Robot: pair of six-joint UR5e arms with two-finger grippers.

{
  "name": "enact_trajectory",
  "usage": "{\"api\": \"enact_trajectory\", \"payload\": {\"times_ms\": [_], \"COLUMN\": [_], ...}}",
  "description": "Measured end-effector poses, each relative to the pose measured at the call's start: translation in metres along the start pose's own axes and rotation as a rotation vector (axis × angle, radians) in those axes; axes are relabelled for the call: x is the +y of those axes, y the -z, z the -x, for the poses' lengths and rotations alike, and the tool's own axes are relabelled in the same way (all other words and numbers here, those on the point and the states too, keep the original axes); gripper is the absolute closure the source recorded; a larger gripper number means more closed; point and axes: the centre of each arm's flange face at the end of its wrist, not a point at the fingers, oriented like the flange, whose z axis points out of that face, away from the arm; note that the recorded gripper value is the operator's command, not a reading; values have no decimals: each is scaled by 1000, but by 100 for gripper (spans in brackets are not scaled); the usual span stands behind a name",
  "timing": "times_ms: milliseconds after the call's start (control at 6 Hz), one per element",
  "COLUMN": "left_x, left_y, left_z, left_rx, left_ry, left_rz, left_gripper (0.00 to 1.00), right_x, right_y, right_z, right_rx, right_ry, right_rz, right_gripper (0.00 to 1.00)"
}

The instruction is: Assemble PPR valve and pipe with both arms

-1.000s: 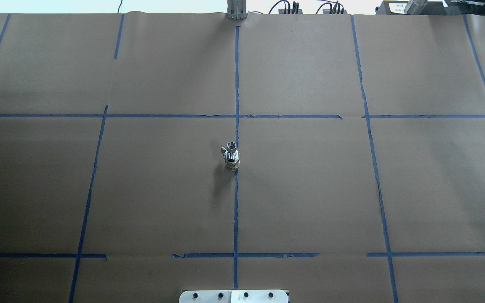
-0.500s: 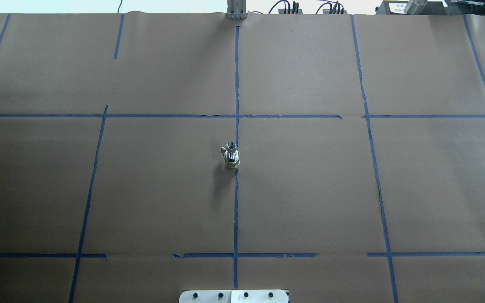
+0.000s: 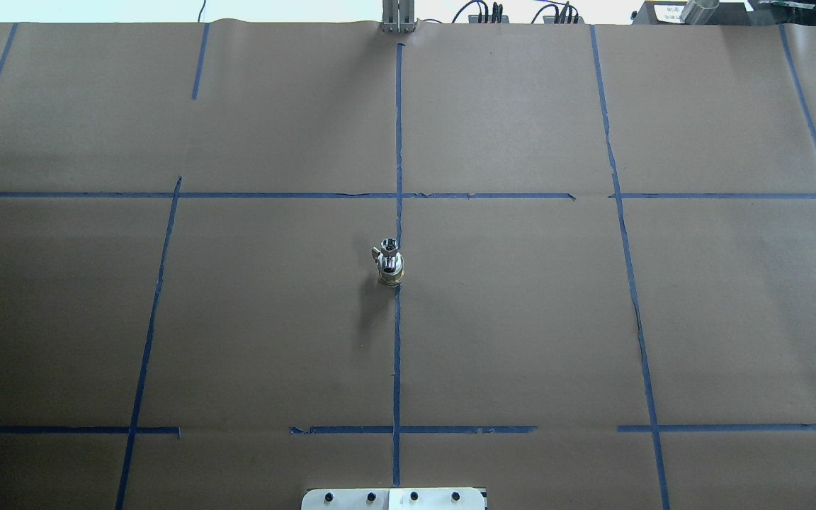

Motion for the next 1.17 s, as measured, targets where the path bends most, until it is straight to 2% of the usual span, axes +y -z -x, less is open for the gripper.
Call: {"api": "enact_trajectory", "payload": {"times_ms": [500, 1167], "left_x": [0, 1], "left_y": [-1, -2], "left_z": [1, 2], "left_rx": [1, -2], "left_ry": [2, 4], "left_rz": [2, 4], "left_gripper": [0, 0], "right_x": [17, 20], "right_y": [-14, -18], "right_z": [-4, -6], "right_rx": [49, 44], "right_ry": [-20, -28], "right_rz": [-71, -75], "right_gripper": [0, 0]}}
